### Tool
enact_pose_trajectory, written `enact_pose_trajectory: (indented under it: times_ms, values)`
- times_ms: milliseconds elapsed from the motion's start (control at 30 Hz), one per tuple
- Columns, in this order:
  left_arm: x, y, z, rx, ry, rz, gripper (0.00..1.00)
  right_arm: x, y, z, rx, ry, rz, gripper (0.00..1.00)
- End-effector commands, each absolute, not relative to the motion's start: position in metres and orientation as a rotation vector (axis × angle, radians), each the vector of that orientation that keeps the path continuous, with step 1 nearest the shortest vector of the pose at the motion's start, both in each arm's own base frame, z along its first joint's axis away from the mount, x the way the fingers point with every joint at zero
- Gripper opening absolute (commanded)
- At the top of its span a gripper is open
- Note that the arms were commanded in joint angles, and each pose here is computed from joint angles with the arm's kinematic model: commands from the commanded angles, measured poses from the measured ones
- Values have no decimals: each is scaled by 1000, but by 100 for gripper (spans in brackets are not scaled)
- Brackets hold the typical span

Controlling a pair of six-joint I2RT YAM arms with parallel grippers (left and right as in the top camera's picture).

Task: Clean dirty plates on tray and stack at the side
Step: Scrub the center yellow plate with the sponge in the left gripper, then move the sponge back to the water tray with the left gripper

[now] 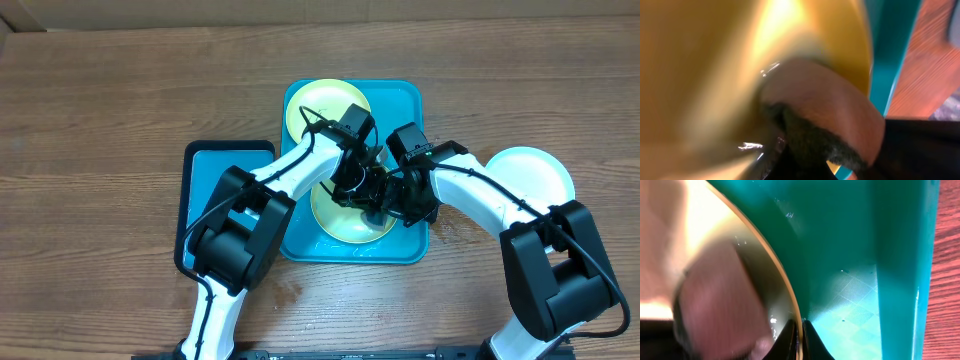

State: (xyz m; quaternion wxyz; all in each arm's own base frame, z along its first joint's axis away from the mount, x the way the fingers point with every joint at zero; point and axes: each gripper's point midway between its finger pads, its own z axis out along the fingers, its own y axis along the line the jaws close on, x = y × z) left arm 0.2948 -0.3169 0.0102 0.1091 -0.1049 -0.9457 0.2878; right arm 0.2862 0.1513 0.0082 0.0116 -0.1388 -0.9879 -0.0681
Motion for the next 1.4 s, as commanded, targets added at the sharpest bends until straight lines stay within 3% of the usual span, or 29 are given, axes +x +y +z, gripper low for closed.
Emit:
enact_pose_trajectory:
  times_ms: [0,267,467,667,967,1067,1167,1367]
  values:
    - [284,-285,-12,-275,-2798,606,4,288,144,5,-423,-3101,-156,4]
    - [318,-157,-4,-149,-3001,-446,4,289,145,5,-424,-3107,-162,4]
    - [341,-130,9,-156,-3061,-714,4,289,145,5,-424,-3107,-161,4]
    - [349,-166,-5,-200,-3115,-385,4,289,145,5,-424,-3107,-162,4]
    - [340,-310,9,-294,-2968,776,8,289,145,5,-424,-3107,-162,4]
    - [339,-329,16,-354,-2957,877,11,289,145,5,-423,-3107,-162,4]
    - [334,-332,15,-368,-2947,864,4,289,145,5,-424,-3107,-161,4]
    - [337,-299,21,-258,-2973,730,4,290,143,5,-424,-3111,-152,4]
